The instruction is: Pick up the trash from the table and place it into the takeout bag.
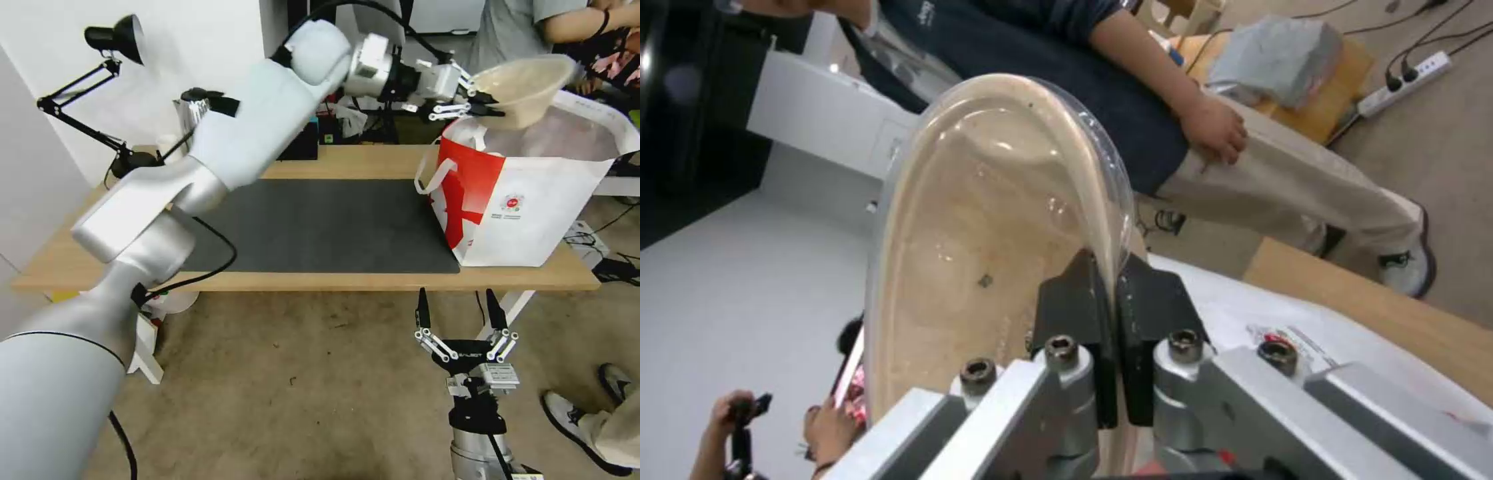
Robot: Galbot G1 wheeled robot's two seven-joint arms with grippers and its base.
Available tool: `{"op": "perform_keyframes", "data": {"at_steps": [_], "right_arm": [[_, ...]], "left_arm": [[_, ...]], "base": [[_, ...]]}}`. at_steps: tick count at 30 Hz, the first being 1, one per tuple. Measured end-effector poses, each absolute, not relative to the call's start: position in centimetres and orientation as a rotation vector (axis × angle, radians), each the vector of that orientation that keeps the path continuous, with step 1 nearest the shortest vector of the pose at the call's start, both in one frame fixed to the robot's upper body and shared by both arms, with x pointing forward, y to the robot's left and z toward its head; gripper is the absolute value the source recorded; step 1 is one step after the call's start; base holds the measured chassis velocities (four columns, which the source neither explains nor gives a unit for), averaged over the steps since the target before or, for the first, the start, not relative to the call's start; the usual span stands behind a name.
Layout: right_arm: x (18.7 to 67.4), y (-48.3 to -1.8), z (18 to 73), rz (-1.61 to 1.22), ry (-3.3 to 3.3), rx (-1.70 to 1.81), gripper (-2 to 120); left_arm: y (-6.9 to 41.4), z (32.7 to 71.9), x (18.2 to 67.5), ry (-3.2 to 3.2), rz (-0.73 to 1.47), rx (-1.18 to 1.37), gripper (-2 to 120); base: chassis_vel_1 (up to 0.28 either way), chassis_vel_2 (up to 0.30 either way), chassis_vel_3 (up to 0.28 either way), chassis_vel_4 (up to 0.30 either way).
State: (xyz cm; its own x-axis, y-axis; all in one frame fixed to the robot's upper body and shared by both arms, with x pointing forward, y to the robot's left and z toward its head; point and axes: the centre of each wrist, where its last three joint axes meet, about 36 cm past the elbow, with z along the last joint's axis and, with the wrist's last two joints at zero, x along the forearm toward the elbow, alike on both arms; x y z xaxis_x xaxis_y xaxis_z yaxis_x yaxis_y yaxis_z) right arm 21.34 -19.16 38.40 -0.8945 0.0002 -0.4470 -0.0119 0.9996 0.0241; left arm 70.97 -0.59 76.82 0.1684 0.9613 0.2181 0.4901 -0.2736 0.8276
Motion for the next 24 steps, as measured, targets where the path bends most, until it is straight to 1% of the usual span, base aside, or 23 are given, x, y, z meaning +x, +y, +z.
{"op": "perform_keyframes", "data": {"at_steps": [3, 8, 15, 16, 17, 19, 20, 21, 24], "right_arm": [[21.3, -19.2, 38.4, 0.036, 2.678, -0.008, 100], [21.3, -19.2, 38.4, 0.036, 2.678, -0.008, 100], [21.3, -19.2, 38.4, 0.036, 2.678, -0.008, 100], [21.3, -19.2, 38.4, 0.036, 2.678, -0.008, 100], [21.3, -19.2, 38.4, 0.036, 2.678, -0.008, 100], [21.3, -19.2, 38.4, 0.036, 2.678, -0.008, 100], [21.3, -19.2, 38.4, 0.036, 2.678, -0.008, 100], [21.3, -19.2, 38.4, 0.036, 2.678, -0.008, 100], [21.3, -19.2, 38.4, 0.036, 2.678, -0.008, 100]], "left_arm": [[-1.9, 76.3, 71.1, 1.367, 1.017, 1.863, 0], [-1.9, 76.1, 71.2, 1.368, 1.03, 1.864, 0], [-1.8, 74.9, 71.4, 1.379, 1.04, 1.851, 1], [-1.8, 74.7, 71.5, 1.383, 1.045, 1.843, 5], [-1.8, 74.7, 71.5, 1.383, 1.045, 1.843, 5], [-1.6, 74.6, 71.6, 1.386, 1.066, 1.834, 14], [-1.5, 74.6, 71.6, 1.385, 1.077, 1.829, 21], [-1.5, 74.6, 71.6, 1.385, 1.077, 1.829, 21], [-1.3, 74.6, 71.7, 1.387, 1.082, 1.822, 35]], "base": [[0.0, 0.0, 0.0, 0.0], [0.0, 0.0, 0.0, 0.0], [0.0, 0.0, 0.0, 0.0], [0.0, 0.0, 0.0, 0.0], [0.0, 0.0, 0.0, 0.0], [0.0, 0.0, 0.0, 0.0], [0.0, 0.0, 0.0, 0.0], [0.0, 0.0, 0.0, 0.0], [0.0, 0.0, 0.0, 0.0]]}}
